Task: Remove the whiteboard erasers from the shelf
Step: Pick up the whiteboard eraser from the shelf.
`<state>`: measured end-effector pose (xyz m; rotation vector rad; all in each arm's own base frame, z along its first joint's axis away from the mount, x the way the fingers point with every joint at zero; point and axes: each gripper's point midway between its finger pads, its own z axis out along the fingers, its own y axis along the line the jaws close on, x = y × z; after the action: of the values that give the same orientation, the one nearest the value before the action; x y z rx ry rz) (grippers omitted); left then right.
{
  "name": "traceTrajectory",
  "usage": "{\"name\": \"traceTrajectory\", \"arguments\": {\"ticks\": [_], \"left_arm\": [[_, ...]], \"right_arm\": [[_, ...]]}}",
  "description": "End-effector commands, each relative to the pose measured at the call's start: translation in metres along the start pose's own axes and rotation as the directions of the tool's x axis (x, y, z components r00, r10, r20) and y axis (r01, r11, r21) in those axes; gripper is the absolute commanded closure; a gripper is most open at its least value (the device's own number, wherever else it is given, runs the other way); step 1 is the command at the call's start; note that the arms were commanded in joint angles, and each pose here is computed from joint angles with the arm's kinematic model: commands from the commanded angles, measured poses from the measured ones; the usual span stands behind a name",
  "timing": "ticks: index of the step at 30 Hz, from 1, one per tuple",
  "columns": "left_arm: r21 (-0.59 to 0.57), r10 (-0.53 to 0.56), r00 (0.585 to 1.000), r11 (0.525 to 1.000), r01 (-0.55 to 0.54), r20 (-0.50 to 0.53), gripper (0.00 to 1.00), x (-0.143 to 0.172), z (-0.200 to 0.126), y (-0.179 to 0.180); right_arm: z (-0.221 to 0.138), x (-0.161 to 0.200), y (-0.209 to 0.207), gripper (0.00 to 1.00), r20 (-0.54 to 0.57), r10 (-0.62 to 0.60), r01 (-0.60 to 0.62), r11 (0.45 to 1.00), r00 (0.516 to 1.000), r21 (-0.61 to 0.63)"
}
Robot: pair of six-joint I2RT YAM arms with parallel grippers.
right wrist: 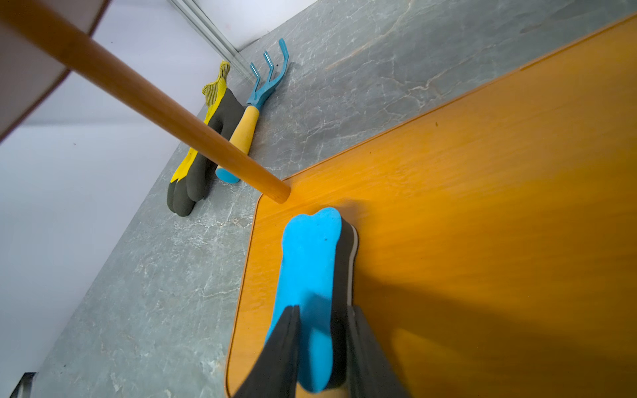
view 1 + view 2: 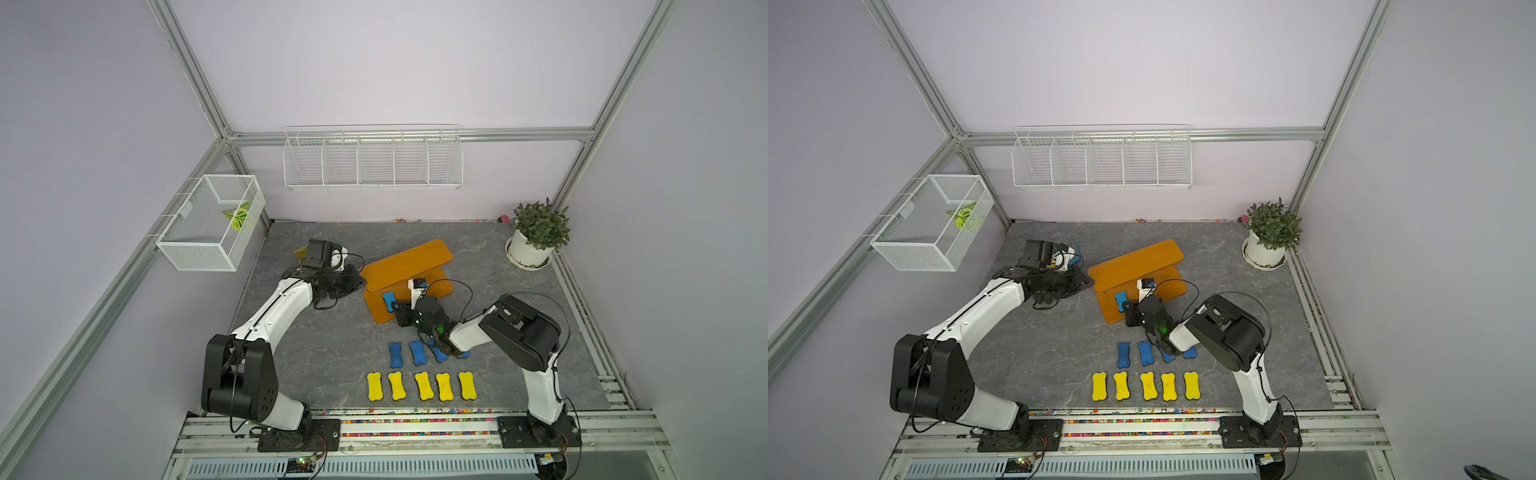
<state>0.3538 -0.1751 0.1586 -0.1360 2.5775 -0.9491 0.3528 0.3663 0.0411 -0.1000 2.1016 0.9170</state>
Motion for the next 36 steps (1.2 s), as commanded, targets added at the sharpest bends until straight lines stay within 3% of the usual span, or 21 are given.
{"name": "traceTrajectory", "arguments": {"ticks": [1, 7, 15, 22, 36], "left_arm": [[-0.050, -0.003, 1.000, 0.999, 0.002, -0.018, 0.82, 0.006, 0.002, 0.012], [-0.044, 0.001, 1.000, 0.999, -0.002, -0.007, 0.79, 0.003, -0.001, 0.007], [-0.030, -0.006, 0.999, 1.000, 0.008, 0.050, 0.76, -0.003, -0.017, -0.003], [-0.048, -0.002, 0.997, 0.999, 0.006, 0.079, 0.75, 0.001, -0.028, -0.001], [-0.067, 0.024, 0.994, 0.998, -0.017, 0.106, 0.74, 0.001, -0.037, 0.000]], "right_arm": [[0.004, 0.014, -0.009, 0.80, -0.051, 0.017, -0.016, 1.000, 0.999, 0.014], [-0.002, 0.013, -0.003, 1.00, -0.073, 0.016, -0.016, 1.000, 0.997, 0.004], [-0.018, -0.003, 0.022, 1.00, -0.078, 0.003, -0.005, 0.999, 0.997, -0.036], [-0.053, 0.006, 0.055, 1.00, -0.113, -0.110, 0.106, 0.993, 0.987, -0.041], [-0.058, 0.065, 0.084, 1.00, -0.398, -0.216, 0.187, 0.976, 0.891, -0.110]]}}
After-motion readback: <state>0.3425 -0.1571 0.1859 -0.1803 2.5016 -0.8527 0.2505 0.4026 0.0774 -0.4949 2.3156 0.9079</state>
